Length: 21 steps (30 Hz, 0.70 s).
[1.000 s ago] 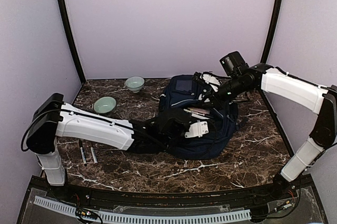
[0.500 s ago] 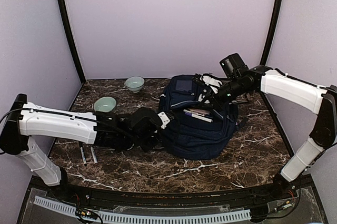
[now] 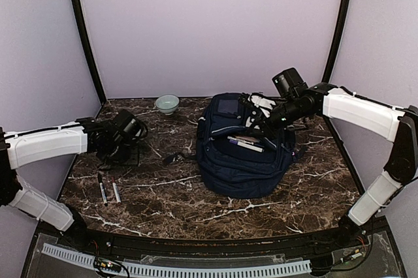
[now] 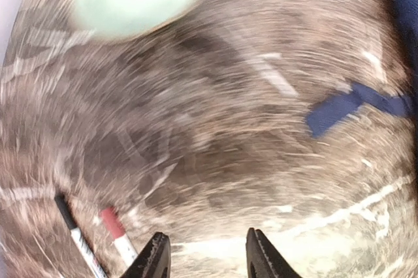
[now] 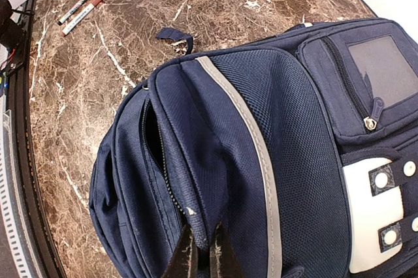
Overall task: Pack the student bag
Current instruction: Pick up the pen at the corner of the board.
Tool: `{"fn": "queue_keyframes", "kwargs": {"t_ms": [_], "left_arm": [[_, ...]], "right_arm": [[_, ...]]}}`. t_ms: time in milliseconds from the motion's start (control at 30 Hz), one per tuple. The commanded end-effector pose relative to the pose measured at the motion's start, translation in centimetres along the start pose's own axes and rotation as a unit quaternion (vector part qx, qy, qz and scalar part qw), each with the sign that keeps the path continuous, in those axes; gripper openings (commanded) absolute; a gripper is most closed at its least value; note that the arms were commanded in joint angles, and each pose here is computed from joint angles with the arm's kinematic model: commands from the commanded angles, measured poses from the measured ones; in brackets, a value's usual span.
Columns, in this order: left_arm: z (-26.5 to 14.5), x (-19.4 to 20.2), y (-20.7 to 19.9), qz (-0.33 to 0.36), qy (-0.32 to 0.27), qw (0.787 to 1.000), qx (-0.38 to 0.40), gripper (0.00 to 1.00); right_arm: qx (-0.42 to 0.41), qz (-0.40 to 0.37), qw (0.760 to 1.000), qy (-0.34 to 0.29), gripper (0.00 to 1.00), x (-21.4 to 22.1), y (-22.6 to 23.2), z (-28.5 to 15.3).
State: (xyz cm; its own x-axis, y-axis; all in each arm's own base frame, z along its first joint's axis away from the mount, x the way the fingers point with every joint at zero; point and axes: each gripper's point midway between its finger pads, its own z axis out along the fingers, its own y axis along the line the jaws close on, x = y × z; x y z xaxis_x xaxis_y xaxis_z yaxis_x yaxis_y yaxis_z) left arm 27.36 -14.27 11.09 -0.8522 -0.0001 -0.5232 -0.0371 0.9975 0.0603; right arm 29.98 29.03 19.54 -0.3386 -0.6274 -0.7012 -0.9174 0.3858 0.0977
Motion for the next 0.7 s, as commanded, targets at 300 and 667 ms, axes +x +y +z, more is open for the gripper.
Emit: {"fn": "queue_keyframes", "kwargs": {"t_ms": [300,667], "left_arm": [[2.6,6.9,7.0,-0.221,0.148,0.962,-0.058,0.38],[3.6,9.5,7.8,-0.259,0.193,0.942,-0.087,0.32]], "right_arm": [[0.003,-0.007,1.000,-0.028,0.00,-1.1,-0.2,-0.6],[0.002,-0.006,1.000,-0.026,0.00,-0.9,-0.2,-0.4]]}}
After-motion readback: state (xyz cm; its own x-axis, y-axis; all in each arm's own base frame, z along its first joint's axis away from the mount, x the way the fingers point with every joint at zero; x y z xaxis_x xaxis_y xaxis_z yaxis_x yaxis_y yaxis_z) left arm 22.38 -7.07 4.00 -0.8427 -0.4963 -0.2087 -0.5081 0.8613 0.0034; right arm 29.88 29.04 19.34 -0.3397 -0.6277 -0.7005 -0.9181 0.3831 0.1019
